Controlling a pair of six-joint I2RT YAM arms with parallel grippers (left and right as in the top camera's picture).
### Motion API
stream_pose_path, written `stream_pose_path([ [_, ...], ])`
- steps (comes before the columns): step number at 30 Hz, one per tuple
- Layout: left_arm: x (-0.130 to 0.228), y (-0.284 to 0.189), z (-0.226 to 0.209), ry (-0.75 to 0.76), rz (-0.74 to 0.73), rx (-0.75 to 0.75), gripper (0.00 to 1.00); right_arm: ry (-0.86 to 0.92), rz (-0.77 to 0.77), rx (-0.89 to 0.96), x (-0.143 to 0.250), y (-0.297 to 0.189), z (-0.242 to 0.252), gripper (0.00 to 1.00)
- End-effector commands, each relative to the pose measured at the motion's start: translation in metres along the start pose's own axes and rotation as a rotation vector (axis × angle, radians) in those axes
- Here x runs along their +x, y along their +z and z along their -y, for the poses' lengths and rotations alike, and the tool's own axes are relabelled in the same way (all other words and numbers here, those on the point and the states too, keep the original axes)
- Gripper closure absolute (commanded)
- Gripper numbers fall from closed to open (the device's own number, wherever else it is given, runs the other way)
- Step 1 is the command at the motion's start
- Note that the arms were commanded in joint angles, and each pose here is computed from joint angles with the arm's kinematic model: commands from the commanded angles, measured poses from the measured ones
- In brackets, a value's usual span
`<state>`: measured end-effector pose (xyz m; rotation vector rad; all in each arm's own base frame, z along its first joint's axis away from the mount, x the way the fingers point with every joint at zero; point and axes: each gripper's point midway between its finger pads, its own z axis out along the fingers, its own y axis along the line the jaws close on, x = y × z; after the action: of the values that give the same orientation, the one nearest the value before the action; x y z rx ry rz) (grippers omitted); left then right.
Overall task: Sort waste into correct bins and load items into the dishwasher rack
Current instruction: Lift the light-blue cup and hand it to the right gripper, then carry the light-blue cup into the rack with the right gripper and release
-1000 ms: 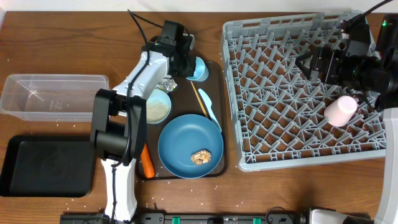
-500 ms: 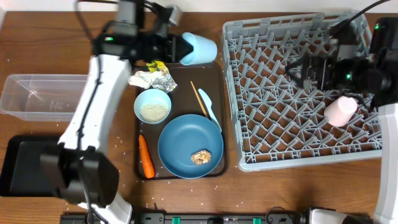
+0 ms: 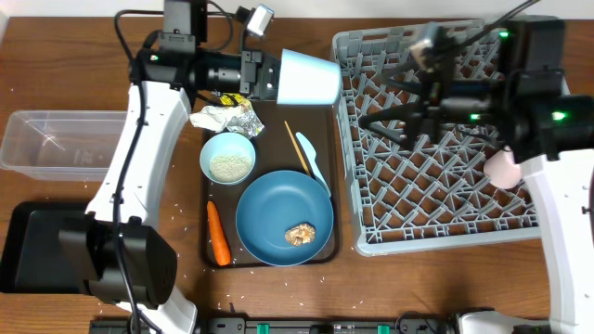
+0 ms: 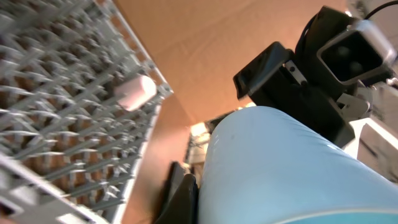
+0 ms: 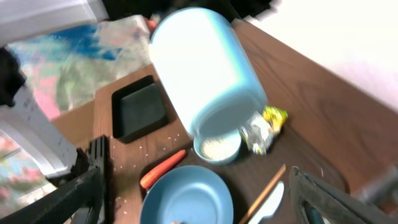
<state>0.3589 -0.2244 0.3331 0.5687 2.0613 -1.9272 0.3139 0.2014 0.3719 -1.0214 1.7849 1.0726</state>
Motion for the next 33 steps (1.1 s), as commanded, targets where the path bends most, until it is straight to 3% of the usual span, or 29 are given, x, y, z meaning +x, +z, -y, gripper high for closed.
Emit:
stream_pose_path([
  [1,0.005,0.009,0.012,-0.037,-0.036,0.065,0.94,-0.011,-0.021,0.031,-0.002,0.014,-0.001,0.13],
  [13,0.010,0.010,0.041,0.033,-0.040,0.073,0.94,-0.078,-0.060,0.129,-0.004,0.040,0.007,0.13],
  [21,0.011,0.009,0.052,0.076,-0.037,0.075,0.94,-0.049,-0.036,0.120,-0.010,0.047,0.010,0.25],
  [33,0.011,0.009,0.052,0.053,-0.038,0.074,0.94,-0.127,0.016,-0.032,-0.020,0.048,-0.016,0.17],
])
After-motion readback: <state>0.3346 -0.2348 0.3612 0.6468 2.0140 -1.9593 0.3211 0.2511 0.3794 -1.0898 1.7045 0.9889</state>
